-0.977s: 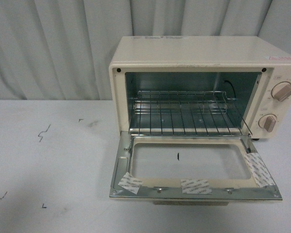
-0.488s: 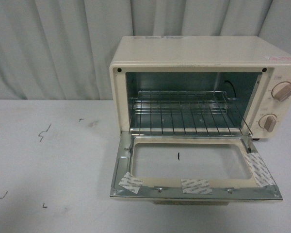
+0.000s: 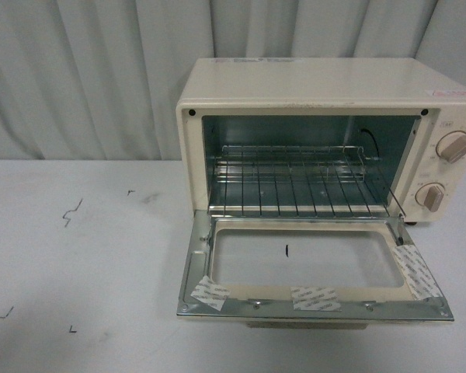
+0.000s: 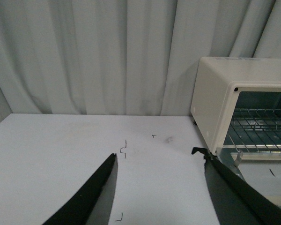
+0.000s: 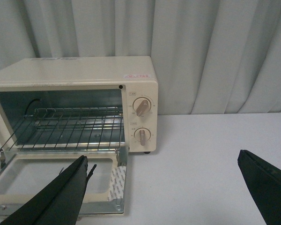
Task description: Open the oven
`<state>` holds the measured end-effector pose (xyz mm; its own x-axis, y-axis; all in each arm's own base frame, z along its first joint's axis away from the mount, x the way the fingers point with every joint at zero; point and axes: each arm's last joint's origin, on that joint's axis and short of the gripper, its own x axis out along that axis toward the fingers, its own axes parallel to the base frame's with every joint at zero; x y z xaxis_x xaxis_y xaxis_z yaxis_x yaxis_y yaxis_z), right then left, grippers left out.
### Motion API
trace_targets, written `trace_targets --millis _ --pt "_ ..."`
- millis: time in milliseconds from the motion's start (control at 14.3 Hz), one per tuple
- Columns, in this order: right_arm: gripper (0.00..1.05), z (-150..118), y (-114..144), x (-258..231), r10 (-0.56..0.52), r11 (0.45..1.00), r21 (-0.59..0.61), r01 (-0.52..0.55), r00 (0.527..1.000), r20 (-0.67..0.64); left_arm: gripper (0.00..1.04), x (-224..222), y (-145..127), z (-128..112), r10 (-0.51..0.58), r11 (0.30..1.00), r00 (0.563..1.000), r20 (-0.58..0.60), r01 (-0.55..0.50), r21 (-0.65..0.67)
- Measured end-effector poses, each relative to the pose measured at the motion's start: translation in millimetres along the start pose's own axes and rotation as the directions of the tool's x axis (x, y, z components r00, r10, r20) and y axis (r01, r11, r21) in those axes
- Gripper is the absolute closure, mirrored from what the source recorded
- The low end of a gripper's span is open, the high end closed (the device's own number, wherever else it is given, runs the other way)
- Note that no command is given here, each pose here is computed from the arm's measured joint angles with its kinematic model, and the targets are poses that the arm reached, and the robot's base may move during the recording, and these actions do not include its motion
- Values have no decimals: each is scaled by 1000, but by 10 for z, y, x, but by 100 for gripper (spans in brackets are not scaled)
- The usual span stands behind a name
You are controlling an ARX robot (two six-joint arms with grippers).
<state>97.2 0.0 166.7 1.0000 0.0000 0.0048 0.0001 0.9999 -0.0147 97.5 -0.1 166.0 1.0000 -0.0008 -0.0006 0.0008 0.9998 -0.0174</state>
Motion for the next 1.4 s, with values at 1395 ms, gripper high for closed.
trace_targets --millis 1395 --pt "6 -1 0 0 0 1000 0 0 1000 -1 7 0 0 0 0 1000 1000 0 0 0"
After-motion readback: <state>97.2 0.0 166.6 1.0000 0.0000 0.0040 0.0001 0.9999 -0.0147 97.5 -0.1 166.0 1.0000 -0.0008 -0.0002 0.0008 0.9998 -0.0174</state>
